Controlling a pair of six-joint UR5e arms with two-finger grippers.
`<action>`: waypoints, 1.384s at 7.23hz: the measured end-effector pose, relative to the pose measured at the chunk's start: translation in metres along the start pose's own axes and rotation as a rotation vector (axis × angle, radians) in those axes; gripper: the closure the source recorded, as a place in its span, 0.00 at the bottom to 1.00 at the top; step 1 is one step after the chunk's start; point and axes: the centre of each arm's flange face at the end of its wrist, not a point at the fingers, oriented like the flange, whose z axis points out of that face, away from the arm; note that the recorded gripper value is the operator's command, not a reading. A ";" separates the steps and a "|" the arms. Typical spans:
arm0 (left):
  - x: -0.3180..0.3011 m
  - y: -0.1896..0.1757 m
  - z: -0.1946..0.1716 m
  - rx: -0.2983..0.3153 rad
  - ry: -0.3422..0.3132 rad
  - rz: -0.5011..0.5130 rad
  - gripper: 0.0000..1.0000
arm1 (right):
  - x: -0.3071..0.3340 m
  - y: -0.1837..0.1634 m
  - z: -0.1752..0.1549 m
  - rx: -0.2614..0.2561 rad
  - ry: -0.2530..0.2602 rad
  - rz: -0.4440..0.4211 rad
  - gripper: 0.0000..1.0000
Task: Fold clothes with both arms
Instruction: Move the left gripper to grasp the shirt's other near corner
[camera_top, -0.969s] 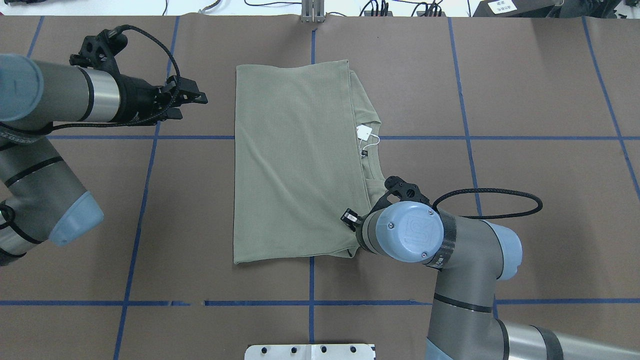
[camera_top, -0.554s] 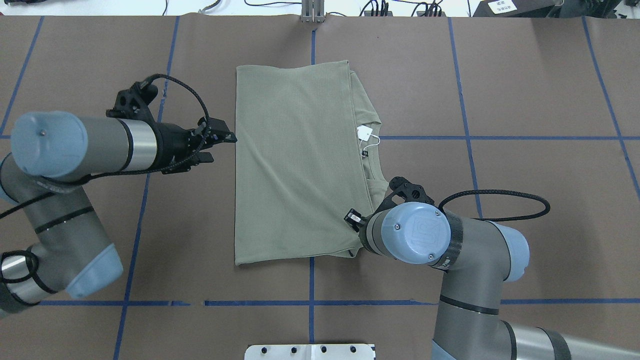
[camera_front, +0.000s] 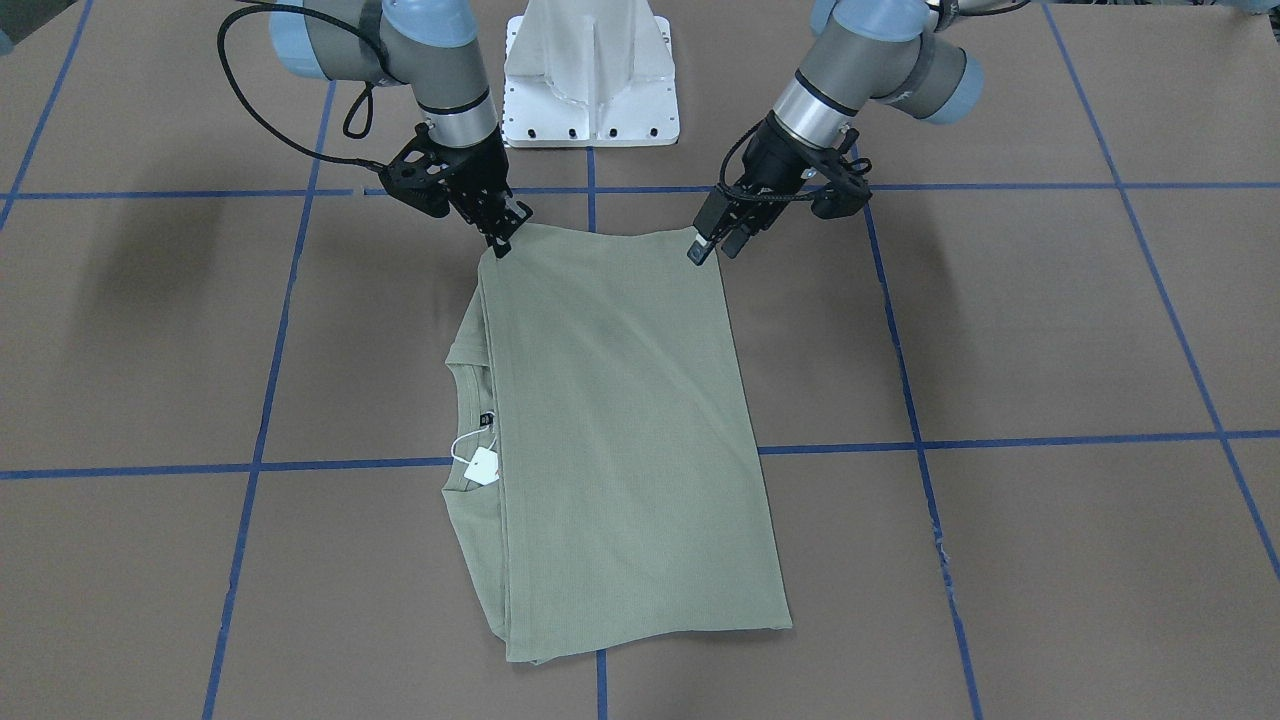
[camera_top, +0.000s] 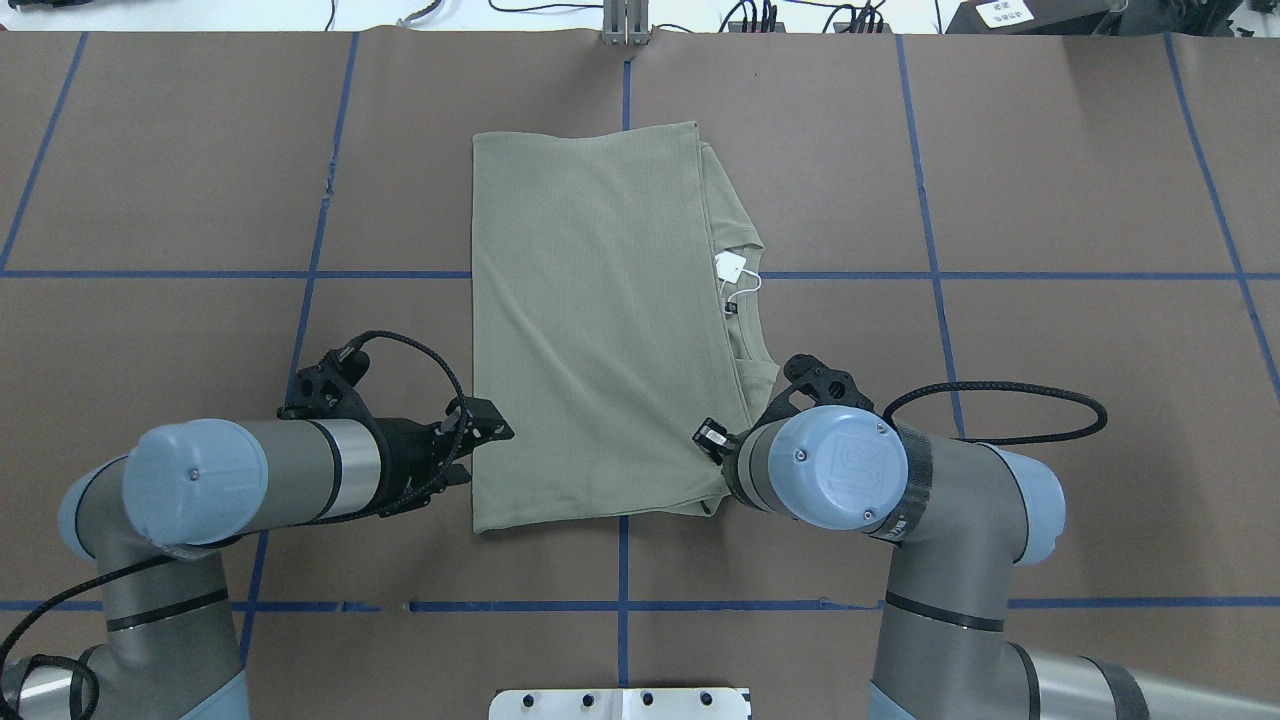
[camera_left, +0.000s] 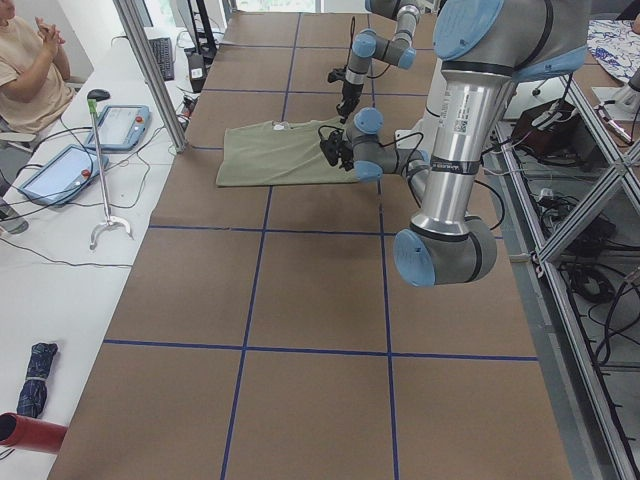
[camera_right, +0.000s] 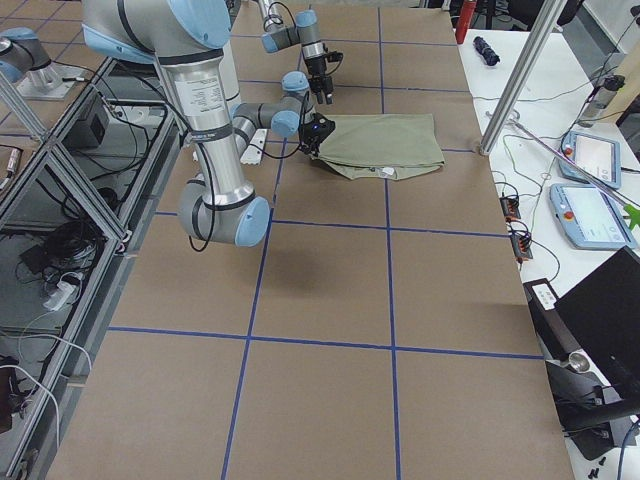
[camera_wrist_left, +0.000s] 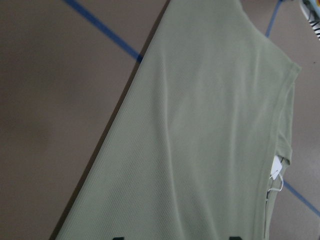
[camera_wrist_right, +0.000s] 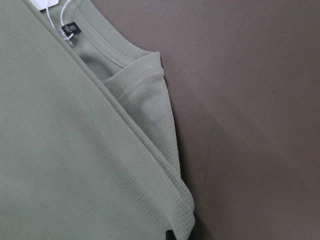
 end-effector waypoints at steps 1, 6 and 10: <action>-0.012 0.010 0.009 -0.005 -0.035 -0.003 0.25 | 0.000 0.000 0.000 0.000 -0.001 0.000 1.00; -0.035 0.031 0.026 -0.007 -0.126 0.007 0.40 | -0.001 0.000 -0.003 -0.001 -0.005 0.000 1.00; -0.044 0.037 0.033 -0.008 -0.144 0.008 0.80 | -0.001 0.001 -0.004 -0.003 -0.006 0.000 1.00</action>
